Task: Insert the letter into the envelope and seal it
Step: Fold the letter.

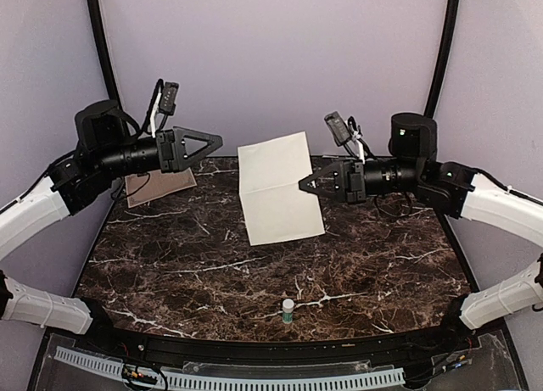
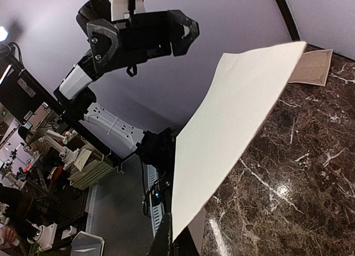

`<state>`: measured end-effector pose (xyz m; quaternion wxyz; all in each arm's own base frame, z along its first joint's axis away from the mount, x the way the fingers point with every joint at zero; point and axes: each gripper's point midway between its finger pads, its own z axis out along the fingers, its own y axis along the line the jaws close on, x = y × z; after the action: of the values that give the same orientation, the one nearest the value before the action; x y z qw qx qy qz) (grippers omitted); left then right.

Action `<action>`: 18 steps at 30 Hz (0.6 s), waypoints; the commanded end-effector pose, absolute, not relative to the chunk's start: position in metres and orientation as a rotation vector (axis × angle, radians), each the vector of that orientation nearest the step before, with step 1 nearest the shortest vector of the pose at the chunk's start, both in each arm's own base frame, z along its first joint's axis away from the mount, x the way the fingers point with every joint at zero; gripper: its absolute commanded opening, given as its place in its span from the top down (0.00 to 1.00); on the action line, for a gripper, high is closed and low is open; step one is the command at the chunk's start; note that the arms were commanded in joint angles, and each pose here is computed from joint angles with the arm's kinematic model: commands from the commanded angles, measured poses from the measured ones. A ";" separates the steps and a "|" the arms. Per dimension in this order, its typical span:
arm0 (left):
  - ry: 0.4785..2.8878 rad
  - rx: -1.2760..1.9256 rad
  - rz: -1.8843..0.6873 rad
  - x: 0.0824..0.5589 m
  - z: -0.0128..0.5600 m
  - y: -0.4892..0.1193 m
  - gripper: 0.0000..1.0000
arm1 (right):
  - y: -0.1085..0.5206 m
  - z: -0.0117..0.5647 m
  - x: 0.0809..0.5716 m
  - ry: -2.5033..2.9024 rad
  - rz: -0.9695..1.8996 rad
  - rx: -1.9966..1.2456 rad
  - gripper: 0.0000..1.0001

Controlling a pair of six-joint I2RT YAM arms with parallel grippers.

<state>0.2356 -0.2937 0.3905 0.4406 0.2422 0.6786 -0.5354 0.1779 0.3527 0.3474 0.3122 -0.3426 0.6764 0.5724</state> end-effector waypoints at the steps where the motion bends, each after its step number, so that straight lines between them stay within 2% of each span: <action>1: 1.809 0.782 -1.185 0.236 0.382 -0.292 0.14 | 0.354 0.337 0.167 1.841 1.479 -0.967 1.00; 4: 1.815 0.890 -1.202 0.237 0.379 -0.305 0.13 | 0.363 0.332 0.157 1.857 1.503 -1.001 1.00; 12: 1.744 1.125 -1.446 0.229 0.373 -0.341 0.13 | 0.391 0.326 0.136 1.888 1.527 -1.082 1.00; 18: 1.686 1.277 -1.627 0.205 0.360 -0.352 0.13 | 0.407 0.325 0.127 1.891 1.565 -1.121 1.00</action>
<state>0.2435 -0.3513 0.3326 0.2639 0.4045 0.6895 -0.5398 0.1316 0.3961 0.3102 0.2130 -0.3945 0.7005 0.5553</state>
